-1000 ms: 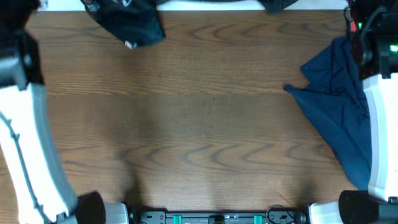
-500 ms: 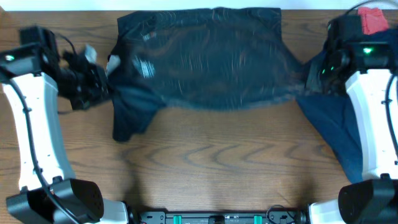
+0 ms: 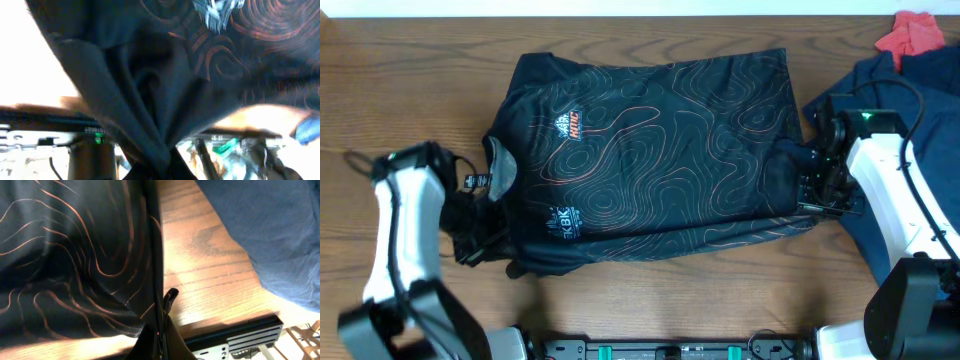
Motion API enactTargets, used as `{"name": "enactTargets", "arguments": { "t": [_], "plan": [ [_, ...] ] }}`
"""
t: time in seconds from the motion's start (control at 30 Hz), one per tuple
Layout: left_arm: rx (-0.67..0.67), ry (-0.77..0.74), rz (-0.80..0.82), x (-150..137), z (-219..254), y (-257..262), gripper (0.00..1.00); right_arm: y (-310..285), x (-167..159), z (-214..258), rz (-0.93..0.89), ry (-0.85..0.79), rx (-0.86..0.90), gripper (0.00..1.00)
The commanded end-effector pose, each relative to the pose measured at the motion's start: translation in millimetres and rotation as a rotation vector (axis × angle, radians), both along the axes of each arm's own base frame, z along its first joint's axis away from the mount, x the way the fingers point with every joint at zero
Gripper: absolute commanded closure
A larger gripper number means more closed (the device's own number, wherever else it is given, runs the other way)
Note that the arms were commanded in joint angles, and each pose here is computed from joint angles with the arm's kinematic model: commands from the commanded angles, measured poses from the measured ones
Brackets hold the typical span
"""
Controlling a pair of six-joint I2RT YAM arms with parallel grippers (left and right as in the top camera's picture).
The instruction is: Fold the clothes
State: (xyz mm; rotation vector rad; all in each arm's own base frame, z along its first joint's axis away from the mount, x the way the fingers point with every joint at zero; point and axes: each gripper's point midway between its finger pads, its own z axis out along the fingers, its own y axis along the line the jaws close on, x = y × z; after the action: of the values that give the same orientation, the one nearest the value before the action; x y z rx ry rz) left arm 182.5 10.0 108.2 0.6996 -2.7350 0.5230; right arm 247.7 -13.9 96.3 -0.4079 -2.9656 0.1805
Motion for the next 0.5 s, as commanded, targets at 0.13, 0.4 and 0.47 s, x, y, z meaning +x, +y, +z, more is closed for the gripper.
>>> {"name": "enactTargets", "arguments": {
  "t": [0.13, 0.4, 0.47],
  "plan": [
    [0.117, -0.26, 0.113, 54, 3, 25, 0.94, 6, 69, -3, -0.025, -0.282, 0.037, 0.99],
    [0.092, -0.545, 0.198, 137, 6, 39, 0.91, 14, 136, 9, -0.014, -0.548, 0.086, 0.99],
    [0.048, -0.595, 0.192, 151, 7, 35, 0.91, 16, 141, 2, -0.011, -0.543, 0.094, 0.99]
  ]
}}
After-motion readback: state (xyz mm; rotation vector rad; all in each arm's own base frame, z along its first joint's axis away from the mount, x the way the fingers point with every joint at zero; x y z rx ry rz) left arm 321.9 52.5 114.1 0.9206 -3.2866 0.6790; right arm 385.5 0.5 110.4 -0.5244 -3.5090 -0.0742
